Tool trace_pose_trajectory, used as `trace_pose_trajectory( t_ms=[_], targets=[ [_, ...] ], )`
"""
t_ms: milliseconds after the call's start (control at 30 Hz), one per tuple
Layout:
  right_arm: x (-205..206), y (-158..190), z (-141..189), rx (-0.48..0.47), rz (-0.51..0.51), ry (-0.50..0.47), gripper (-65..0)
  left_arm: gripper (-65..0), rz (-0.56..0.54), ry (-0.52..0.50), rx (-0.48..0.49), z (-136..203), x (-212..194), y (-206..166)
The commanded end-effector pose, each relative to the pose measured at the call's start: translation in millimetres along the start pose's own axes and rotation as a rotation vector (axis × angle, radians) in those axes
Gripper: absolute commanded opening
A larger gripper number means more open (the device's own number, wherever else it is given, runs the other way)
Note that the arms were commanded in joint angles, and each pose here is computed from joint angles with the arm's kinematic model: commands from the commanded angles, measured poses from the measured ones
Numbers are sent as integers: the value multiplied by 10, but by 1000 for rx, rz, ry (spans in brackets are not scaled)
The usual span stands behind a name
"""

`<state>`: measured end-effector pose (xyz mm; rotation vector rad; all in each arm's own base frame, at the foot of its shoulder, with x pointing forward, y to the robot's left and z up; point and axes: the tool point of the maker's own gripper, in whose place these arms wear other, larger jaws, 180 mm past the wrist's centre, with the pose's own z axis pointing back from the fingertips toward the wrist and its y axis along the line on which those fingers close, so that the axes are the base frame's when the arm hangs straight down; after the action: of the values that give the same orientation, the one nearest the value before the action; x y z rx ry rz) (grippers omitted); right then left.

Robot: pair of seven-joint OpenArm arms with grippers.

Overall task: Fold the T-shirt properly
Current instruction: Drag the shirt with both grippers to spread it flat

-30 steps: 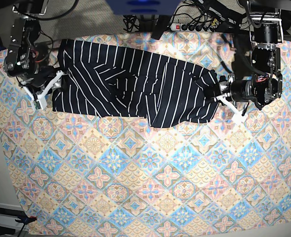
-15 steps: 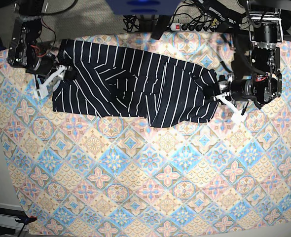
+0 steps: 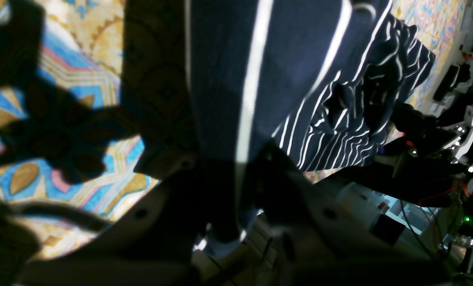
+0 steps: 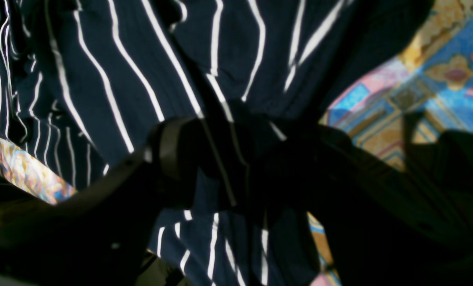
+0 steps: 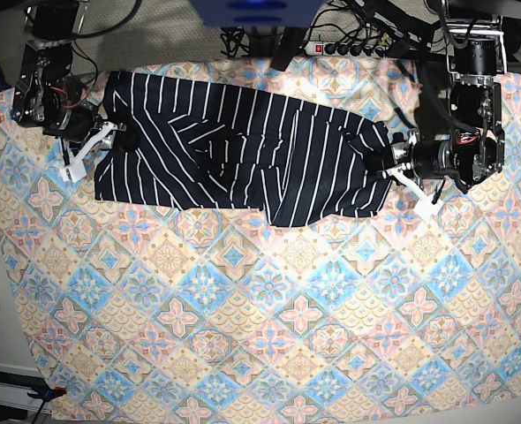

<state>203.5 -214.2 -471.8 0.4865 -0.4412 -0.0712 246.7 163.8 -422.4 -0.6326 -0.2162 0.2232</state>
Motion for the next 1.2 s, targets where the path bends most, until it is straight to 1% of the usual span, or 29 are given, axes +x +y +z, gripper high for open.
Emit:
trace_pose_trajectory(
  t_ms=[0,67,133,200,267,367,533,633,700,833,900,967,1033,1167],
  targets=[
    [-53,11,-2,0,12,37,-310,-650,-22,-24,-15,69,104,-59],
    [-75,23,-5,4,17,54,-329,-650,-22,-24,-15,69,104,-59],
    [-86,41,-5,14,31,62,-366,-650,-22,-24,-15,69,104,-59],
    [-86,42,-5,15,32,62,-400,-650,-21,-24,-16,65,102,-64],
    [-86,42,-5,15,32,62,-419,-650,-21,-24,-16,65,102,-64],
    [-88,47,-7,17,34,63,-425,-650,-21,-24,-16,65,102,-64],
    [-180,200,-108,53,71,108,-434,-650,-21,-24,-18,61,100,-68],
    [-174,230,-129,60,77,108,-497,-650,-17,-24,-26,40,92,-93],
    [-98,240,-132,63,80,93,-532,-650,-16,-23,-26,39,86,-90],
    [67,311,-126,107,58,45,-604,-650,-16,-22,-27,35,84,-95],
    [105,316,-115,111,57,34,-628,-650,-15,-22,-32,27,81,-106],
    [189,204,-23,84,63,13,-637,-650,-7,-20,-55,-34,53,-179],
    [271,85,68,56,49,-17,-639,-650,-4,-16,-65,-79,29,-222],
    [623,-43,215,20,69,-86,-639,-650,6,-12,-105,-184,-11,-364]
  ],
)
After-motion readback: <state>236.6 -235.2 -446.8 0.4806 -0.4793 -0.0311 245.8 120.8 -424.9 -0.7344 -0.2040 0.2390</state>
